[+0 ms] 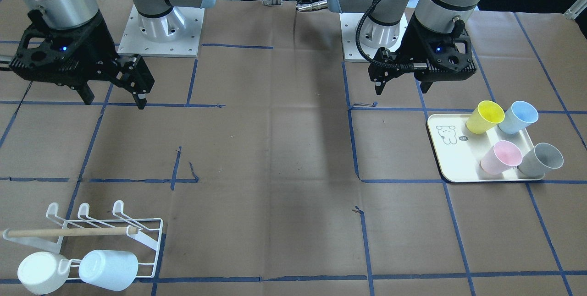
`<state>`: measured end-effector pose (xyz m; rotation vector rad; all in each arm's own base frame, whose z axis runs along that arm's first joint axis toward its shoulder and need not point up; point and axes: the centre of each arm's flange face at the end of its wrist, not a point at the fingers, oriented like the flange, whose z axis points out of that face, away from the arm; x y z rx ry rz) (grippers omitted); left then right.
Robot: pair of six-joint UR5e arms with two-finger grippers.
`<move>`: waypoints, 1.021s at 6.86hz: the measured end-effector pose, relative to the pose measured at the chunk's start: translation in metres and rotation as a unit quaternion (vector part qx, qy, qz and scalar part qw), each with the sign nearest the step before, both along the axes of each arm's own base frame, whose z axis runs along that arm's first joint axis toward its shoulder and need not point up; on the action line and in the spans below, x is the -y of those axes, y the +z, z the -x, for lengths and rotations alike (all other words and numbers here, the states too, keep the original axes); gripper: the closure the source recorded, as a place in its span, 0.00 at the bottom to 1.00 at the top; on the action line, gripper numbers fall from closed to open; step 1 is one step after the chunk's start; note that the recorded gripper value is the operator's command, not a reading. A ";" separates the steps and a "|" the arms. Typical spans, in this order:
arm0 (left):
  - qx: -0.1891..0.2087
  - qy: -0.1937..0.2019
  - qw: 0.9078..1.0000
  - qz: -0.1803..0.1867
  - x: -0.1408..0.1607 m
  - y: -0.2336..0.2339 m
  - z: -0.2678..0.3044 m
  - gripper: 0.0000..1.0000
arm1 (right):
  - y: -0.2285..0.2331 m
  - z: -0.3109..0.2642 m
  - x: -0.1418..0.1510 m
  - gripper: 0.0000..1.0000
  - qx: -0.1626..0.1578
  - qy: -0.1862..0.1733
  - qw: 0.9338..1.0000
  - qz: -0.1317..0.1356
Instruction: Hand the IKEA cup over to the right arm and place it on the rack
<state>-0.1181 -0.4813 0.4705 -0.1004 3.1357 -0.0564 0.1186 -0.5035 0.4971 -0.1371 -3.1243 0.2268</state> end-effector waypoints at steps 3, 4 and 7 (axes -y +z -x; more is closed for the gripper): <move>0.000 0.000 1.000 0.000 0.000 0.000 0.000 0.00 | 0.022 -0.014 -0.024 0.00 -0.001 0.013 0.999 -0.032; -0.001 0.000 1.000 0.000 0.000 0.000 0.000 0.00 | 0.023 -0.017 -0.026 0.00 -0.002 0.016 0.999 -0.041; 0.000 0.000 1.000 0.000 0.000 0.000 0.000 0.00 | 0.016 -0.019 -0.025 0.00 -0.001 0.018 0.998 -0.055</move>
